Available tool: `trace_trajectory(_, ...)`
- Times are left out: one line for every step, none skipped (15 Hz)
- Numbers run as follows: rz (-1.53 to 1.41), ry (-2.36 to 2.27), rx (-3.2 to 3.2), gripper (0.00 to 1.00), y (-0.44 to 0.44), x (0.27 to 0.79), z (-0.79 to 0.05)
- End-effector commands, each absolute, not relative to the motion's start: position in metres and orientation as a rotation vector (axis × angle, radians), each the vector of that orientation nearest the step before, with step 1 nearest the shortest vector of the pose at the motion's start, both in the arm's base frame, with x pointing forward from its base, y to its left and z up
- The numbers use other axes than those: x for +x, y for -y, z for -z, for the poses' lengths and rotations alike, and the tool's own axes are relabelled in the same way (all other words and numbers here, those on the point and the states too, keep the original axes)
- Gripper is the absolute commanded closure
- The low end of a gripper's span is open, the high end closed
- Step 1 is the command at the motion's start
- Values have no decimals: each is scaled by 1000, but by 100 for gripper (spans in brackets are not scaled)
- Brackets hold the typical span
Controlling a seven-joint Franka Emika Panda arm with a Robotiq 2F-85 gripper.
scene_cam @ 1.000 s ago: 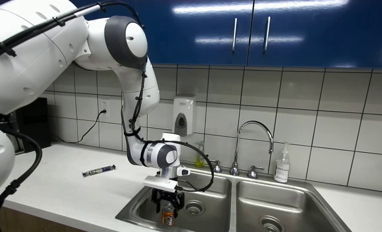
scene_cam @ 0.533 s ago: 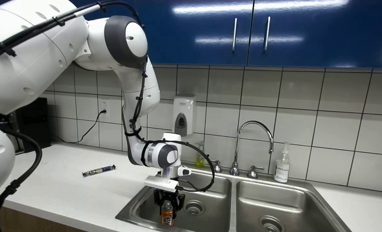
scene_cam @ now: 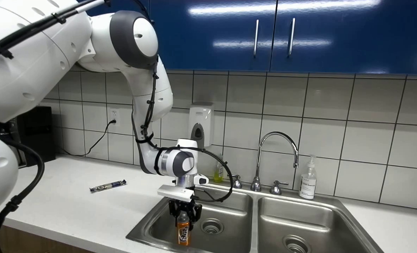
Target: Remove the can from the sink
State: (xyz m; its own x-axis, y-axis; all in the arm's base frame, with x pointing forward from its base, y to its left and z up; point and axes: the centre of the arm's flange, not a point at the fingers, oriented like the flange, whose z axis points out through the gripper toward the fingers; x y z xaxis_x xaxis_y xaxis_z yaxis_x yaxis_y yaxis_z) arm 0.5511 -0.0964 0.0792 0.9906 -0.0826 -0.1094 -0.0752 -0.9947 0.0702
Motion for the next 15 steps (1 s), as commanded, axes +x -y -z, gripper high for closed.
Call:
trace_trajectory(155, 152, 3048, 62, 89, 557, -135)
trace_trajectory(158, 144, 3050, 62, 88, 559, -145)
trace_trajectory(175, 120, 3054, 62, 86, 559, -156)
trace_trajectory(204, 79, 3061, 62, 85, 558, -166)
trace_trajectory(225, 47, 3069, 62, 83, 557, -174)
trace_trajectory(234, 3, 3086, 62, 81, 555, -183)
trace_trajectory(243, -33, 3084, 62, 78, 554, -191)
trace_trajectory(242, -60, 3090, 62, 74, 553, -200)
trace_trajectory(239, -80, 3093, 62, 70, 553, -206)
trace_trajectory(230, -103, 3098, 62, 66, 553, -214)
trace_trajectory(226, -122, 3103, 62, 62, 552, -221)
trace_trajectory(219, -141, 3105, 62, 58, 552, -228)
trace_trajectory(212, -166, 3108, 62, 53, 551, -235)
trace_trajectory(205, -195, 3113, 62, 49, 550, -242)
trace_trajectory(197, -222, 3118, 62, 45, 549, -248)
